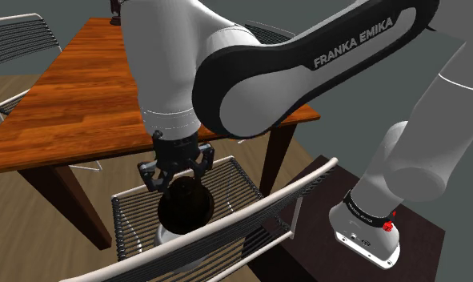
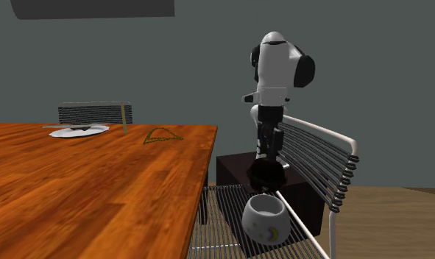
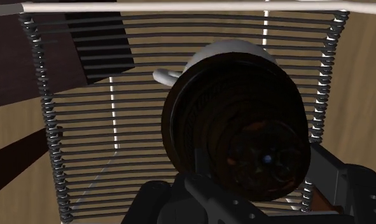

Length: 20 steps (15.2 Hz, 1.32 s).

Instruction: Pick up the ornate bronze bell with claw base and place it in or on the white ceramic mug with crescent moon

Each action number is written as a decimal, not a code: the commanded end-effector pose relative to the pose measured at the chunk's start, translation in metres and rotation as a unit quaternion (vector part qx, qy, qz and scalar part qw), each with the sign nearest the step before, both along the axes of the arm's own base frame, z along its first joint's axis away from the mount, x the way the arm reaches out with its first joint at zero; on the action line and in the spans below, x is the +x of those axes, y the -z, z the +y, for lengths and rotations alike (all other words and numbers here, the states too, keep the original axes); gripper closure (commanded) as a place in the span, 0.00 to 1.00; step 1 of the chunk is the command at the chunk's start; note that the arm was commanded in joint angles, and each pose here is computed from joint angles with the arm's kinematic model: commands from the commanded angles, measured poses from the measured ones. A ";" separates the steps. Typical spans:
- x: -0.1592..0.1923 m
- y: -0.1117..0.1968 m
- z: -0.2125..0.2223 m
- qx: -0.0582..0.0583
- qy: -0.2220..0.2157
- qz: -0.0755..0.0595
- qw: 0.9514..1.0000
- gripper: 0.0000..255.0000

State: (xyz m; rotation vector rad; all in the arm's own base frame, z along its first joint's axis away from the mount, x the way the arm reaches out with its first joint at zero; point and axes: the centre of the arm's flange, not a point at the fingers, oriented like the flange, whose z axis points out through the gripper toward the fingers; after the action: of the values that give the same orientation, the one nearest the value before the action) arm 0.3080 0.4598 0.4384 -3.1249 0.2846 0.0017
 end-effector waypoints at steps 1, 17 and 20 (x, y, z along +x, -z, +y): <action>0.000 0.011 0.000 0.001 0.000 -0.001 1.000 1.00; -0.001 0.038 0.000 0.000 0.000 -0.001 1.000 0.00; 0.000 0.024 0.000 0.001 0.000 -0.001 1.000 0.00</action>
State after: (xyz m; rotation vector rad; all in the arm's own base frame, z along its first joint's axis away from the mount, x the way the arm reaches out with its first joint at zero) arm 0.3074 0.4602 0.4070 -3.1236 0.2847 -0.0001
